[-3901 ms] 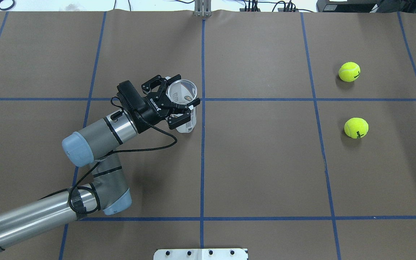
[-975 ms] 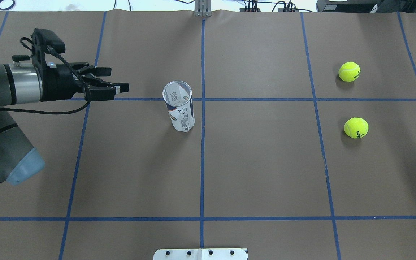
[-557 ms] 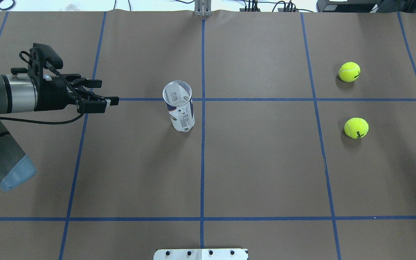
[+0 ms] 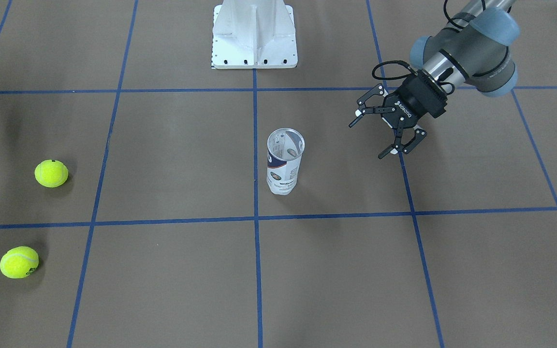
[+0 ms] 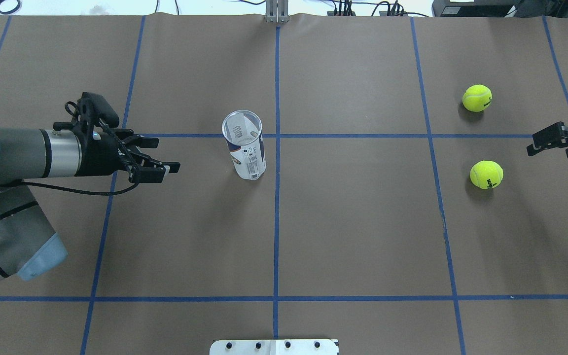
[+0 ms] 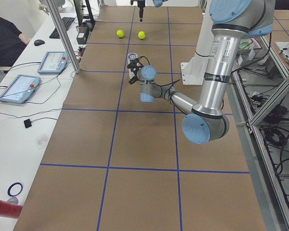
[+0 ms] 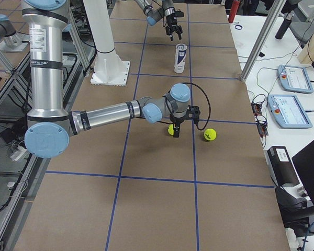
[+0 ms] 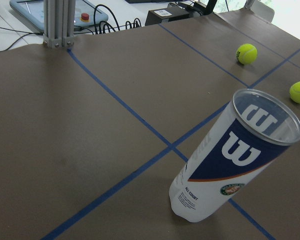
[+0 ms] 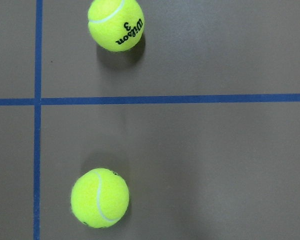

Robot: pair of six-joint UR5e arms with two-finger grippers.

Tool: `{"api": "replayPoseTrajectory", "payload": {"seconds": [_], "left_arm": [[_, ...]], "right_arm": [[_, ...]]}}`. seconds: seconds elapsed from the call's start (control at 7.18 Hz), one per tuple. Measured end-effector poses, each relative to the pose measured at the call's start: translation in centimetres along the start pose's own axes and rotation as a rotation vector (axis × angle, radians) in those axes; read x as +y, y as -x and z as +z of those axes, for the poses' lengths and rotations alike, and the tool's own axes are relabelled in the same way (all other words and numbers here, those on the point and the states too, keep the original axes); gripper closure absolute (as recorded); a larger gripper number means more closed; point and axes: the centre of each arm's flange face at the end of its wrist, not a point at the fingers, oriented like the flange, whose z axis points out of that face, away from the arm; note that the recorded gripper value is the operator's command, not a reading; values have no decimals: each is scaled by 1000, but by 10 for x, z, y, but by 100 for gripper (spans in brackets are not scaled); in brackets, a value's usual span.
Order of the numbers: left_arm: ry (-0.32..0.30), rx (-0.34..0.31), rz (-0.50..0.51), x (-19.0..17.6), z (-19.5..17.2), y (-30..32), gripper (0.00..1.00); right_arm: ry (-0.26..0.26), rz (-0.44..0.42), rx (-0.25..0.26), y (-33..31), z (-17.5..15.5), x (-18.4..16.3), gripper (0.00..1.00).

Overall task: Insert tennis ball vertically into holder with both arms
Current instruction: 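Move the left gripper to the can's side while the right gripper reaches the nearer ball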

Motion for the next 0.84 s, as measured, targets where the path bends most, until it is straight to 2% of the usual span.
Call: {"api": "replayPoseTrajectory", "payload": {"seconds": [0.14, 0.42, 0.56, 0.84], "left_arm": [[-19, -27, 42, 6, 14, -12, 2], [-116, -99, 100, -5, 44, -41, 1], [-146, -118, 106, -12, 54, -47, 1], [-162, -147, 106, -14, 66, -45, 1]], "right_arm": [[7, -4, 4, 14, 9, -1, 0], [22, -18, 11, 36, 25, -2, 0], [29, -24, 21, 42, 34, -3, 0], [48, -44, 45, 53, 57, -2, 0]]}}
